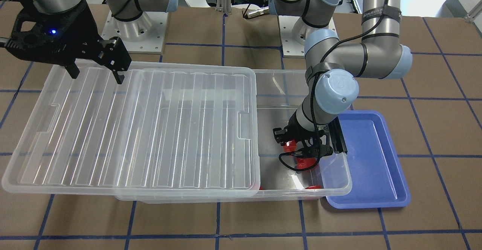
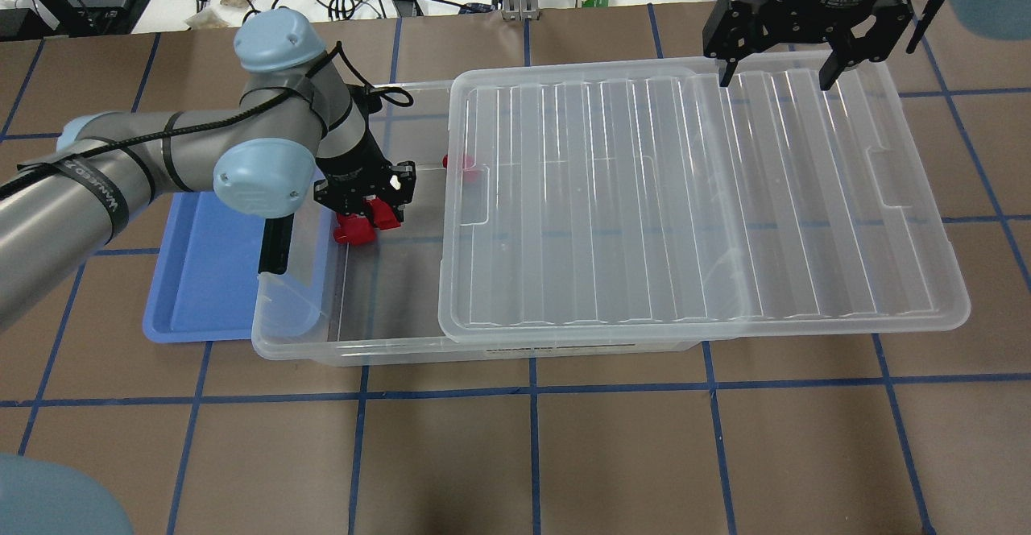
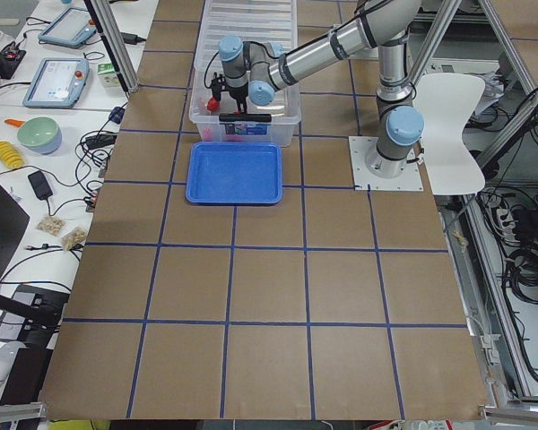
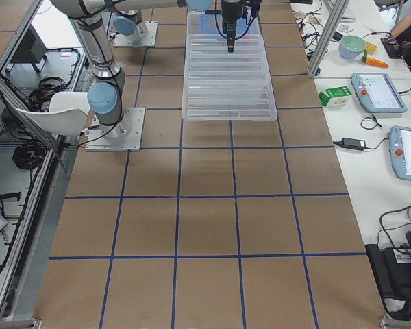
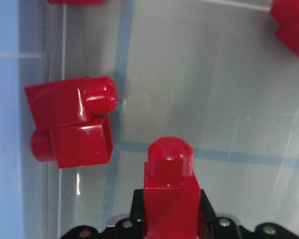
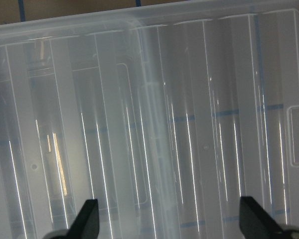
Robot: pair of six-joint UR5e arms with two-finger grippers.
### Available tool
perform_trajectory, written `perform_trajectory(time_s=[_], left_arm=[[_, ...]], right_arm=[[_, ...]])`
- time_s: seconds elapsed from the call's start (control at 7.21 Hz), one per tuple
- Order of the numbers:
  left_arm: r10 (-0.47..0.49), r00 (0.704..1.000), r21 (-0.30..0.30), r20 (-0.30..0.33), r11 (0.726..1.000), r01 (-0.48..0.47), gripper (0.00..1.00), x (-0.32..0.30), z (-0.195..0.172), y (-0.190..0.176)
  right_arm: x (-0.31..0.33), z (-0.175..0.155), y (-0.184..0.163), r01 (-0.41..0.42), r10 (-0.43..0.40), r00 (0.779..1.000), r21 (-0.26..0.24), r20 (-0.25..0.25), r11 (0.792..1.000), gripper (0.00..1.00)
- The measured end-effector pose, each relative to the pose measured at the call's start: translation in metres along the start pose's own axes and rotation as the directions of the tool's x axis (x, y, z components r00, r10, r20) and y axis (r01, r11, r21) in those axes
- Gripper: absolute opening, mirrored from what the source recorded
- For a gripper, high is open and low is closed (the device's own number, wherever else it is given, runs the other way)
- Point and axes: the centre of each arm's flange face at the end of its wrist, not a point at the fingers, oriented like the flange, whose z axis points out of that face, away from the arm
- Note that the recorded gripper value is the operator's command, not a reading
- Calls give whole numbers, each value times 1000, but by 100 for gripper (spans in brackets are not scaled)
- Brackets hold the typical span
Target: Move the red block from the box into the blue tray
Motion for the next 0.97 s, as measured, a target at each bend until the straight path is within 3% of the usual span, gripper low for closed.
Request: perform_trajectory(time_s=[0.55,0.97], left_arm=[[-35,999,-44,11,998,35,0,-24,-113,-5],[-6,1000,-44,20,999,7,0,-114,-145,-26]], right_arm=[[0,0,0,2,-2,1000,1,-1,1000,100],[0,0,0,1,-1,1000,2,-1,1000,100]])
